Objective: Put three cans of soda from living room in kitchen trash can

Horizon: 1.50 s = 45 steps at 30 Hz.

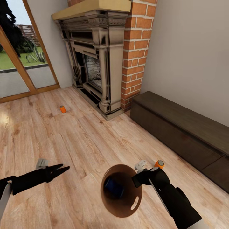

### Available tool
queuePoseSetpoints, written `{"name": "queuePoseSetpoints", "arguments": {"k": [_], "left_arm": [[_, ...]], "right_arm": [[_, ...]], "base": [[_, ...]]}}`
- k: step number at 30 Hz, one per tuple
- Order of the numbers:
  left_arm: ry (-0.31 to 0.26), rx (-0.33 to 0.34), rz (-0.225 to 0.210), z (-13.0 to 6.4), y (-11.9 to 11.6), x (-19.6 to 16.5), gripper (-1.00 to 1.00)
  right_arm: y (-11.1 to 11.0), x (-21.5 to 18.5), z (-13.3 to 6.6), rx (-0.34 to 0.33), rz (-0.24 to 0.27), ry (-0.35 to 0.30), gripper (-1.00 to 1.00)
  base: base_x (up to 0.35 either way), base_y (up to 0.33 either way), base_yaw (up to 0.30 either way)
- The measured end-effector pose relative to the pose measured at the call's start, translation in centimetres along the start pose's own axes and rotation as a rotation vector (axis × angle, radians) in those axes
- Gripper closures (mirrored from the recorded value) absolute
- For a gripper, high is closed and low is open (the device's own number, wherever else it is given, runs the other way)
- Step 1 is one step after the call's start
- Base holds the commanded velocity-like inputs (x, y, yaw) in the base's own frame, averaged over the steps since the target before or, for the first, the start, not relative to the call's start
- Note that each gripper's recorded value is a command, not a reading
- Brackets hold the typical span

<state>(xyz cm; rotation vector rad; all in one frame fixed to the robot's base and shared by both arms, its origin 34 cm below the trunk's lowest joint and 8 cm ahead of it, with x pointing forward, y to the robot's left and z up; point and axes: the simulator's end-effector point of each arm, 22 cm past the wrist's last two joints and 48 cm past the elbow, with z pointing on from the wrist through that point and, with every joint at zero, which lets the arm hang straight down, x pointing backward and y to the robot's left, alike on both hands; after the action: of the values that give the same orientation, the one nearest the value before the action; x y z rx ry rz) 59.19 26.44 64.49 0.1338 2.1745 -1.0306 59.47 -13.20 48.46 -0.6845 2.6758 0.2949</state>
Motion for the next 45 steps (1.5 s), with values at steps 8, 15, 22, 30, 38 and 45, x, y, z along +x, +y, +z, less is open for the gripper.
{"name": "queuePoseSetpoints", "arguments": {"k": [8,15,22,30,38,45], "left_arm": [[-0.043,-0.126,0.076,-0.1,3.4,-0.1,-1.0],[-0.07,-0.295,0.113,-0.9,8.1,1.1,-1.0],[-0.076,-0.382,0.141,-0.1,10.2,2.1,-1.0],[-0.086,-0.37,0.128,2.9,9.7,2.1,-1.0],[-0.041,-0.378,0.098,4.1,10.2,4.1,-1.0],[-0.046,-0.313,0.035,5.1,8.7,7.2,-1.0]], "right_arm": [[-1.2,-0.2,-0.5,0.011,0.007,-0.017,1.0],[-2.0,-0.2,-1.0,0.016,0.016,-0.026,1.0],[-3.0,0.0,-1.3,0.065,-0.012,-0.03,1.0],[-6.5,0.7,-2.0,0.176,-0.038,-0.002,1.0],[-9.1,1.2,-2.5,0.279,-0.084,0.025,1.0],[-9.2,-1.3,-3.8,0.318,-0.069,-0.031,1.0]], "base": [[0.0,0.0,0.0],[0.0,0.0,0.0],[0.0,0.0,0.0],[0.0,0.0,0.0],[0.0,-0.003,-0.006],[0.0,-0.066,-0.169]]}}
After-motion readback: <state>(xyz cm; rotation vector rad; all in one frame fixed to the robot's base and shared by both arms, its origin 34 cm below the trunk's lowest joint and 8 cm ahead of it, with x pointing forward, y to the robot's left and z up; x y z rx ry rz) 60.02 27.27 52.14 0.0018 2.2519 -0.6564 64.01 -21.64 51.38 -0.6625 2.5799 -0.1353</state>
